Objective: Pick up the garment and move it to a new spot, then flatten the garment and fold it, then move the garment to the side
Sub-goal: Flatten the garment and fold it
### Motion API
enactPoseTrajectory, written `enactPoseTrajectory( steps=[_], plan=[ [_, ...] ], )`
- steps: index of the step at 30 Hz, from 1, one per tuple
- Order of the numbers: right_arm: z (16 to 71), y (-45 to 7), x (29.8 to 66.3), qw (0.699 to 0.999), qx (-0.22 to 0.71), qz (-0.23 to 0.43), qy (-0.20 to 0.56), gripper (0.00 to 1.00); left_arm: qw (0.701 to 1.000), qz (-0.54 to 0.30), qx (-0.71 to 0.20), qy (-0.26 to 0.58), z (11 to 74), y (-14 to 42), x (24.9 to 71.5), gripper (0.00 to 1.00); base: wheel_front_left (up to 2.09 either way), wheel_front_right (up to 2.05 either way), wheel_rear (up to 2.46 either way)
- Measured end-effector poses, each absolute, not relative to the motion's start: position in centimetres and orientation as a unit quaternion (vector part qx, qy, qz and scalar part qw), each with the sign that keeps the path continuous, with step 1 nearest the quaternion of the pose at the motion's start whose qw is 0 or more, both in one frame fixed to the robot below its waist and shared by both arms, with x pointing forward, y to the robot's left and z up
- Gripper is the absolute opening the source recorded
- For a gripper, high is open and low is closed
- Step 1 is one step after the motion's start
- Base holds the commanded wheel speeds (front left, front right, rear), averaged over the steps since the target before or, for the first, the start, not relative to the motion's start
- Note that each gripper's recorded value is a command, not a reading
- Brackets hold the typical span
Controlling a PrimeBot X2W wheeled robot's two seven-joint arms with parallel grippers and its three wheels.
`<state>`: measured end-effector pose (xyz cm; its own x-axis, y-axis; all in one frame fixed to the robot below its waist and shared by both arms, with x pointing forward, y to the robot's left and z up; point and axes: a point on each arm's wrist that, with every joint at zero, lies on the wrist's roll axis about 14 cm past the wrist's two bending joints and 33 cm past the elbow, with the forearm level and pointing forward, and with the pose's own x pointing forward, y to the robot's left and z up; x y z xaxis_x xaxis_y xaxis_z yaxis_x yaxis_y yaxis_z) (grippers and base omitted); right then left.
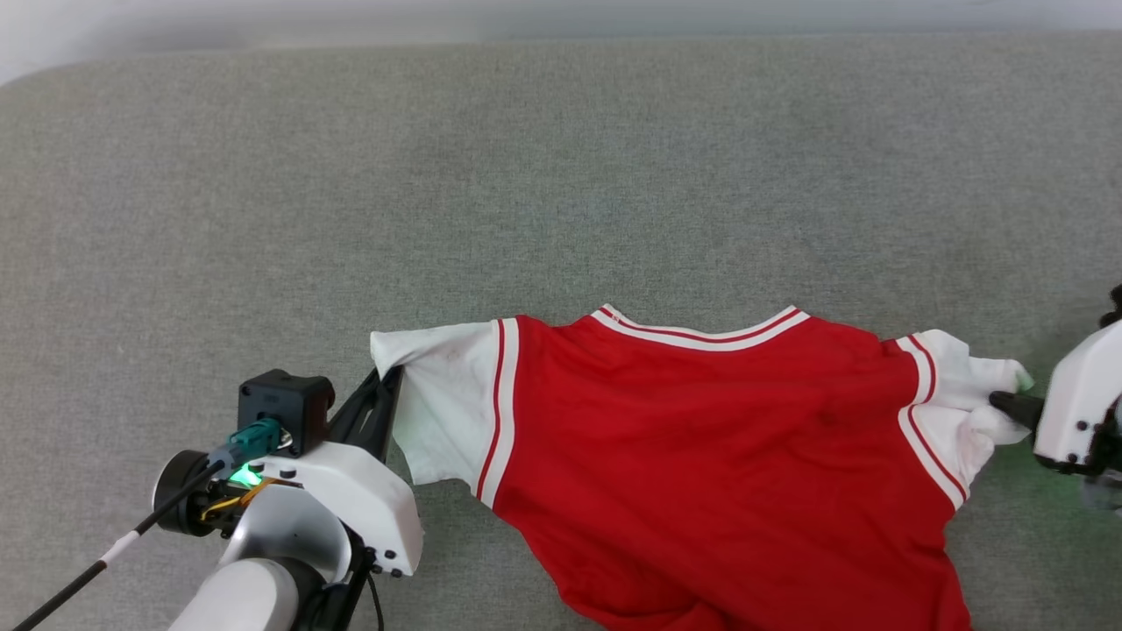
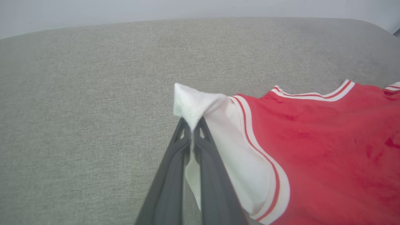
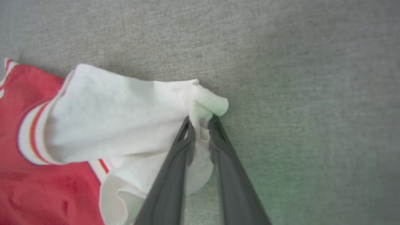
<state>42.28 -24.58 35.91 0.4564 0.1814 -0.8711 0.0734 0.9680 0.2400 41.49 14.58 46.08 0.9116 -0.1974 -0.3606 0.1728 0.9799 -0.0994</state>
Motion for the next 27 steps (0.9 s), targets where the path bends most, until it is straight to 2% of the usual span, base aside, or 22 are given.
enactPoseTrajectory(
  steps=[5,10,16,27],
  plan=[
    [38.0,-24.2,42.9,0.871,0.101,0.042,0.479,0.00,0.982,-0.092,-0.032,0.160,47.5,15.0,41.8,0.00,0.00,0.00,0.00],
    [43.9,-25.9,45.4,0.926,0.046,0.036,0.373,0.00,0.992,-0.090,-0.019,0.085,52.1,15.7,43.8,0.00,0.00,0.00,0.00],
    [52.3,-27.6,48.2,0.971,0.002,0.014,0.238,0.00,0.996,-0.084,-0.013,-0.030,60.2,16.2,47.4,0.00,0.00,0.00,0.00],
    [65.6,-27.9,54.2,0.998,-0.042,0.001,0.036,0.00,0.984,-0.059,-0.071,-0.154,69.4,18.4,55.4,0.00,0.00,0.00,0.00]
  ],
)
